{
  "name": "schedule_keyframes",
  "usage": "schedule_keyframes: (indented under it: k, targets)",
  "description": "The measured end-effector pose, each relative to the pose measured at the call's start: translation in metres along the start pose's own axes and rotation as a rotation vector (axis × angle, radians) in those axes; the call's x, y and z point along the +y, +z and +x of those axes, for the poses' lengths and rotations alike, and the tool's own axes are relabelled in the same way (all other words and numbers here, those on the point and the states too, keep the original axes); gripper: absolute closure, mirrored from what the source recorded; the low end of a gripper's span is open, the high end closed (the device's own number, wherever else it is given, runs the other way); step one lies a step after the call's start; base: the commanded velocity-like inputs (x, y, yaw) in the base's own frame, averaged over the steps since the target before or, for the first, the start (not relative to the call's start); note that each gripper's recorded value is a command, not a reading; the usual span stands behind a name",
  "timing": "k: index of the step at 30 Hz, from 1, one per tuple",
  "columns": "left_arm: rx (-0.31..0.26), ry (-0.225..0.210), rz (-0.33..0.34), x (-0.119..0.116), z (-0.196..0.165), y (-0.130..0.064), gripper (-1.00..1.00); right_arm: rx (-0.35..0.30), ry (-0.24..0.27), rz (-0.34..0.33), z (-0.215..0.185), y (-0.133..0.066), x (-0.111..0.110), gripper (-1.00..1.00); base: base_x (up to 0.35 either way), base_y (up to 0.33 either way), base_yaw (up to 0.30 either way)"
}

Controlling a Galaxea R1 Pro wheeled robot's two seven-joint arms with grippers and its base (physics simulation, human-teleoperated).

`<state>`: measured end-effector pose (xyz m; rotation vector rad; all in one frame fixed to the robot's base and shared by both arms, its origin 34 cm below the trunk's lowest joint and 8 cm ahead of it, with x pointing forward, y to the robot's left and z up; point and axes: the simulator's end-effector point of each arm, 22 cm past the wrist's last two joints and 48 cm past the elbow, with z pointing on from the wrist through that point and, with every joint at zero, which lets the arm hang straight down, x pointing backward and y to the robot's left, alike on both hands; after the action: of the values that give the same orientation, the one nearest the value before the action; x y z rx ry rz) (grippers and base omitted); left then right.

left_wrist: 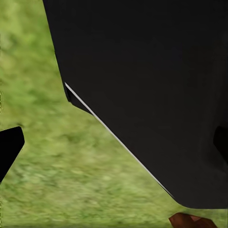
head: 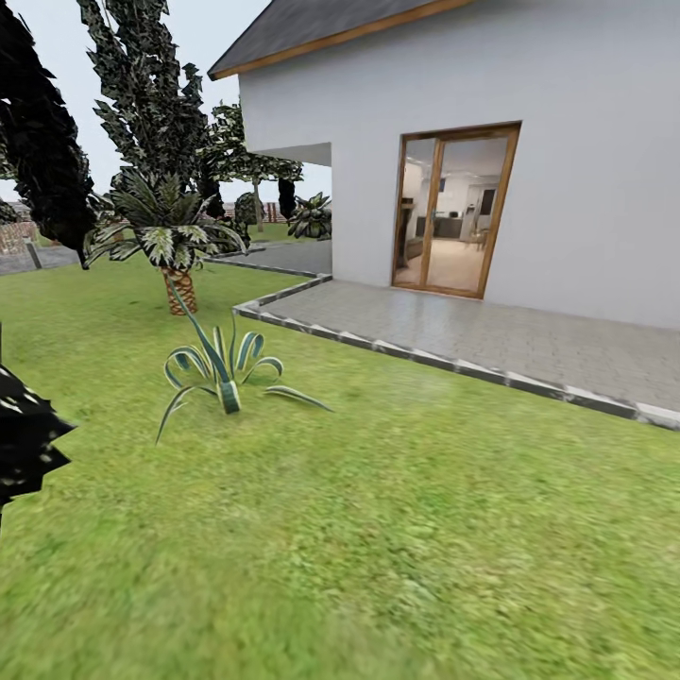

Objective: Take the three Easter eggs out of the wicker basket on the lawn in the garden, then place them on the lawn next to a single tree (choose any tree) so that all three eggs are next to the same tree and none are left in the basket.

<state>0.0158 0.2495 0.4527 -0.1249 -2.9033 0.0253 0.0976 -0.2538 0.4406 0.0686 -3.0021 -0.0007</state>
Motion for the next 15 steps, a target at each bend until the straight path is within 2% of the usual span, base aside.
schedule_keyframes:
  k: [7, 15]
  targets:
    - [-0.001, 0.002, 0.0, 0.0001, -0.0001, 0.0, -1.0, -0.002, -0.008, 0.001, -0.0004, 0.0, 0.0001, -1.0, 0.306, 0.0, 0.0]
    - [0.0, 0.002, -0.001, 0.0008, -0.0001, 0.0, -1.0, -0.004, -0.014, 0.002, -0.001, 0.0, -0.0002, -1.0, 0.214, 0.0, 0.0]
